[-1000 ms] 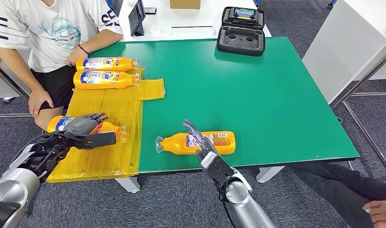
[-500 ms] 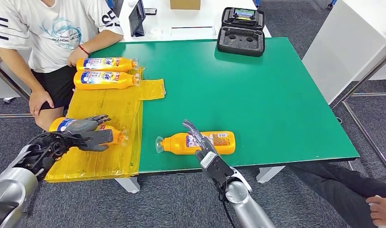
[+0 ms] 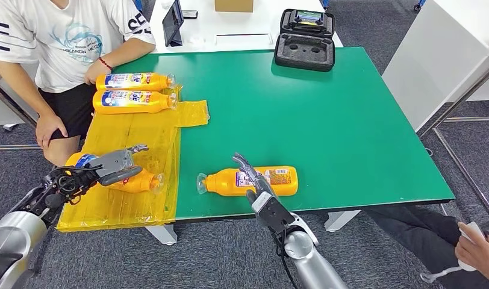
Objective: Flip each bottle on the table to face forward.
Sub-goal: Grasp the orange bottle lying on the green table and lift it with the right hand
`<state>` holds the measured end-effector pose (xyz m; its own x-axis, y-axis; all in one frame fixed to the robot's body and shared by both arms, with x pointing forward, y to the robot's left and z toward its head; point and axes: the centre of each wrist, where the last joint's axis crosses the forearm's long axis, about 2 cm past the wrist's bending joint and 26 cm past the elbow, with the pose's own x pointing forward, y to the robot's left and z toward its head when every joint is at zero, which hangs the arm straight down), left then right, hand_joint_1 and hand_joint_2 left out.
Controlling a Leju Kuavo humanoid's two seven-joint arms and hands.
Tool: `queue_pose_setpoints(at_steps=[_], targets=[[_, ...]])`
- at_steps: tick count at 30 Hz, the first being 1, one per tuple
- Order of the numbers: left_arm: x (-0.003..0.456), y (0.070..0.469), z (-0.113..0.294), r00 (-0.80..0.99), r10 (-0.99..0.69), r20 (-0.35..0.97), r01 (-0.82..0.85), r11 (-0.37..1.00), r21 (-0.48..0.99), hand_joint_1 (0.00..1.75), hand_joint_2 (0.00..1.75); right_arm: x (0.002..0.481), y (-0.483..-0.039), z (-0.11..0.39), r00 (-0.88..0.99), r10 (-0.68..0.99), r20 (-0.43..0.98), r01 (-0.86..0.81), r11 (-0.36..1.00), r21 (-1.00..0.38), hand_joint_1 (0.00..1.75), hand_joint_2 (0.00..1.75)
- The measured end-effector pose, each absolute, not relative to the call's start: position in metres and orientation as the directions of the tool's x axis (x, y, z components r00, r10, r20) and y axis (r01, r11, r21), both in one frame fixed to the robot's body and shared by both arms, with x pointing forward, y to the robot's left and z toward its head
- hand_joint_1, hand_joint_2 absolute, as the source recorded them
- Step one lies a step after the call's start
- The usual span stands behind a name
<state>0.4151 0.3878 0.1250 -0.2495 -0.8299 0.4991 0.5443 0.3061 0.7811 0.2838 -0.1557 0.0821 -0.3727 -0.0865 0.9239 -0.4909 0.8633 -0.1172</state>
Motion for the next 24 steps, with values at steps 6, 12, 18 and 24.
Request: queue_pose_setpoints(at_steps=[6,12,18,24], targets=[[0.410,0.381,0.117,-0.292,-0.767,0.571,0.337,0.476,0.812,0.00,0.00,0.279,-0.156,0.078,-0.361,-0.078,0.929,-0.488,0.865,-0.116,0.00,0.00],[0.406,0.363,0.112,-0.355,-0.713,0.605,0.027,0.639,0.769,0.00,0.00,0.278,-0.154,0.079,-0.363,-0.081,0.928,-0.491,0.864,-0.116,0.00,0.00],[0.398,0.330,0.131,-0.414,-0.667,0.619,-0.465,0.740,0.486,0.00,0.00,0.284,-0.145,0.085,-0.373,-0.116,0.920,-0.516,0.850,-0.102,0.00,0.00],[0.388,0.297,0.155,-0.528,-0.562,0.637,-0.520,0.807,0.280,0.00,0.00,0.288,-0.138,0.087,-0.383,-0.114,0.917,-0.522,0.845,-0.113,0.00,0.00]])
